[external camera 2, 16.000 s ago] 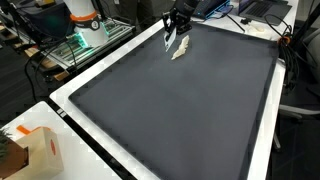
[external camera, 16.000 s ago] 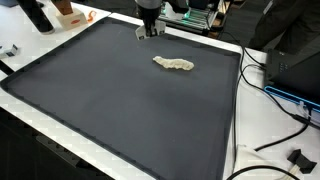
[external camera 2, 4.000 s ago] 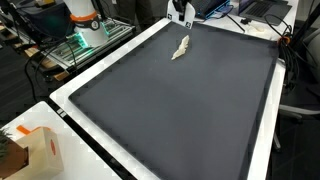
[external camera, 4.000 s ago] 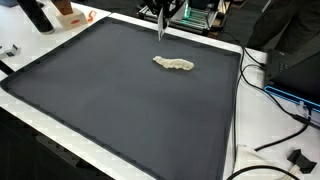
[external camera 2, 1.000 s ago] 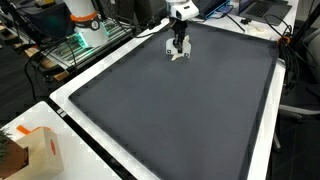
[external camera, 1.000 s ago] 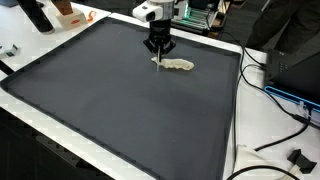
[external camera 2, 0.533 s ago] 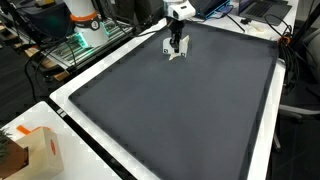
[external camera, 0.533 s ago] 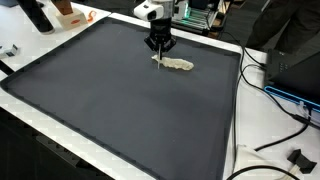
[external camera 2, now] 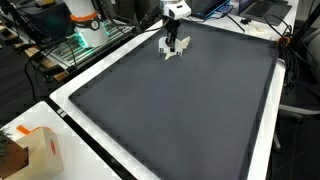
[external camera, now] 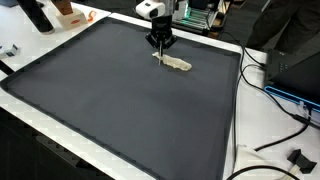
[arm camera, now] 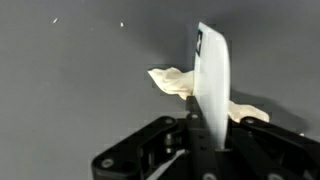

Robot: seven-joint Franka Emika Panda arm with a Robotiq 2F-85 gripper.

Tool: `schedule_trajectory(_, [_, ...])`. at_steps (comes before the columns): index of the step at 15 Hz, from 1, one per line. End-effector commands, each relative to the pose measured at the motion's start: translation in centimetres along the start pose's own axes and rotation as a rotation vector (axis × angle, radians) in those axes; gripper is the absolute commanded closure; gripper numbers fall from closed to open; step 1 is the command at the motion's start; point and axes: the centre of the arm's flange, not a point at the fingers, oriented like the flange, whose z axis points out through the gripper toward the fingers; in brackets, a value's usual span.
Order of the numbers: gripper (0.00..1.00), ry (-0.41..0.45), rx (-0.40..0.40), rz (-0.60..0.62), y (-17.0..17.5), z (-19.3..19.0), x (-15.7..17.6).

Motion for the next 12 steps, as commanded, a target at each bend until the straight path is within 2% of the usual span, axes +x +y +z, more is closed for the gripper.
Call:
schedule_trajectory(1, [0.99, -0.003, 0.036, -0.002, 0.3, 3.0, 0.3])
schedule_trajectory(5, [0.99, 0.015, 0.055, 0.003, 0.7, 3.3, 1.7])
schedule_trajectory(12, [0.99, 0.018, 0.039, -0.011, 0.6, 4.0, 5.5])
